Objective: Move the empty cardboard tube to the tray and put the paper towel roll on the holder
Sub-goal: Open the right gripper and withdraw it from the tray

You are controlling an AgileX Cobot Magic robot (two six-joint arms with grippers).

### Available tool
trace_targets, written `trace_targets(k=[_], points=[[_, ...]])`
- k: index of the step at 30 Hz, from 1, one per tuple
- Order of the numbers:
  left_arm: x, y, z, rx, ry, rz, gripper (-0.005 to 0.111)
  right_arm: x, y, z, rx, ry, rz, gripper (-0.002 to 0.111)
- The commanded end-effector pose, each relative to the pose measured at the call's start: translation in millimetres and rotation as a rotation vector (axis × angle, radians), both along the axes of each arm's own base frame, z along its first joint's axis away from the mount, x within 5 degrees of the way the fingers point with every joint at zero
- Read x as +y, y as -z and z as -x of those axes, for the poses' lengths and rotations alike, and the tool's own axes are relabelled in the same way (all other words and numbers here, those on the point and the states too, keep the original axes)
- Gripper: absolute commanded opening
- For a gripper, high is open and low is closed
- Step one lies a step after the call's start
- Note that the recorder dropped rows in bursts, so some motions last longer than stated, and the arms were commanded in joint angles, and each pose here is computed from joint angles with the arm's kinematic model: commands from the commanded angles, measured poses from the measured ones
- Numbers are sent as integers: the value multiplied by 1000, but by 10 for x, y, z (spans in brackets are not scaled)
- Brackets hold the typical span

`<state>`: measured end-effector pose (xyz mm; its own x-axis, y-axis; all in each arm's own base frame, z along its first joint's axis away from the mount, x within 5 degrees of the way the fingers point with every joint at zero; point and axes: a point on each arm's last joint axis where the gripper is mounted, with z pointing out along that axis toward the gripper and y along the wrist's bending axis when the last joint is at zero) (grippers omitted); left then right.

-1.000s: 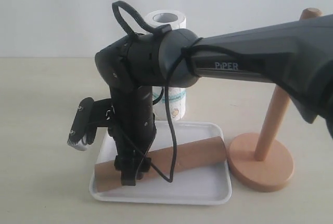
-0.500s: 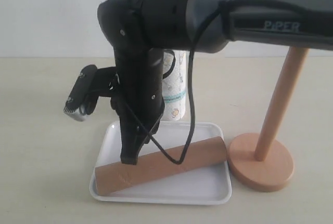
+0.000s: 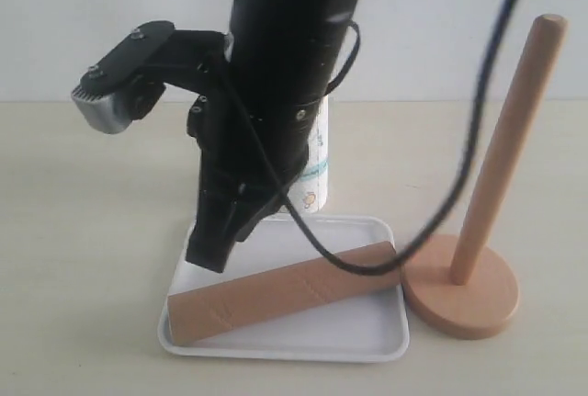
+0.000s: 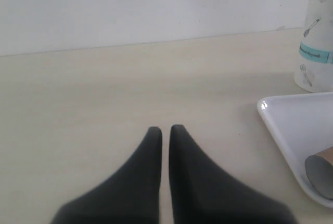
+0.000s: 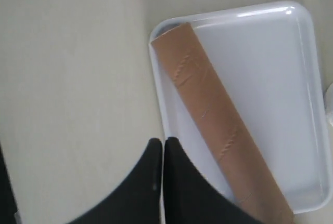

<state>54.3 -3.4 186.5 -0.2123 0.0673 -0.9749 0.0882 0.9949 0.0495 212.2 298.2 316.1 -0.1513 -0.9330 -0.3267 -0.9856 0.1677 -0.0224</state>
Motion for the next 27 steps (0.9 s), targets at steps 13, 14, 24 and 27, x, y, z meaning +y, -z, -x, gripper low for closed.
trace_targets(k=[13,14,24,27], points=[[2,9,0,-1,-2,-1,5,-1472,-205,1122,-106,117,-238,0],[2,9,0,-1,-2,-1,5,-1563,-202,1163,-136,140,-252,0],[2,9,0,-1,-2,-1,5,-2505,-171,1082,-705,748,-221,0],[2,9,0,-1,-2,-1,5,-2632,-129,1082,-817,800,-222,0]])
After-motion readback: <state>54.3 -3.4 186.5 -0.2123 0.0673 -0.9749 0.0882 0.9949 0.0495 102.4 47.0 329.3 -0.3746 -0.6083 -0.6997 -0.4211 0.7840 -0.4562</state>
